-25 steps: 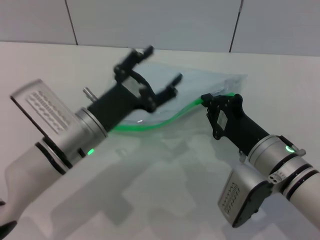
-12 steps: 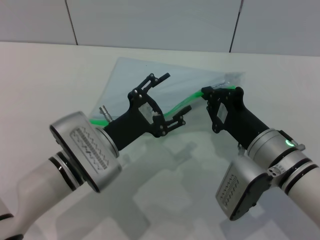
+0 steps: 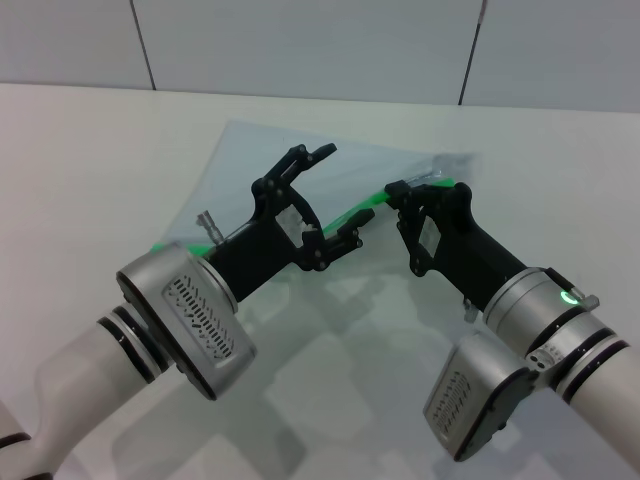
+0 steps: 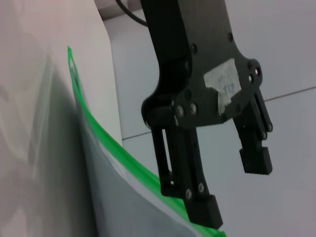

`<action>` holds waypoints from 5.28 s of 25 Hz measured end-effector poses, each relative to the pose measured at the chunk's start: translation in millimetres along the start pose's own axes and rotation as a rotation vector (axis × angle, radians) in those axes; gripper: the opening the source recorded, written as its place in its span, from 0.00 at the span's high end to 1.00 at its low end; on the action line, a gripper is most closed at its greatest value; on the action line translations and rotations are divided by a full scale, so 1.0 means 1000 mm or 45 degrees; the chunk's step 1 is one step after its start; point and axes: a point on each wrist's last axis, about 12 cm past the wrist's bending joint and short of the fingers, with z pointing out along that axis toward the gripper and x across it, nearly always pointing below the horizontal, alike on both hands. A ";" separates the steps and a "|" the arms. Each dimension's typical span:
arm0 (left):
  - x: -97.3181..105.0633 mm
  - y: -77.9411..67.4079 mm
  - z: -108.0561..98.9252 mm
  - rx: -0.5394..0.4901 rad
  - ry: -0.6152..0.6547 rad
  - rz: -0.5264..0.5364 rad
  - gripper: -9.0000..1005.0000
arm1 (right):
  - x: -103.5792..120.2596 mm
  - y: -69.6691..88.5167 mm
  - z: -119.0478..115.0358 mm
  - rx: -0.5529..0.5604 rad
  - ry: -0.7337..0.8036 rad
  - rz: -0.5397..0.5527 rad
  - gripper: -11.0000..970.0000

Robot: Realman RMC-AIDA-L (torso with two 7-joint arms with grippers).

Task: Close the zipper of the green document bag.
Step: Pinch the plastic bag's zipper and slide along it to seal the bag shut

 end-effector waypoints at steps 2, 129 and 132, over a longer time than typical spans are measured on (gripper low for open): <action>0.000 0.001 0.000 -0.009 0.003 0.020 0.16 | -0.001 0.000 -0.001 0.002 -0.007 -0.003 0.98; -0.003 -0.011 0.006 0.071 0.020 0.246 0.91 | 0.017 -0.001 -0.011 0.069 0.013 -0.050 0.98; -0.003 -0.010 0.006 0.064 0.029 0.242 0.91 | 0.023 -0.002 -0.014 0.090 0.027 -0.033 0.98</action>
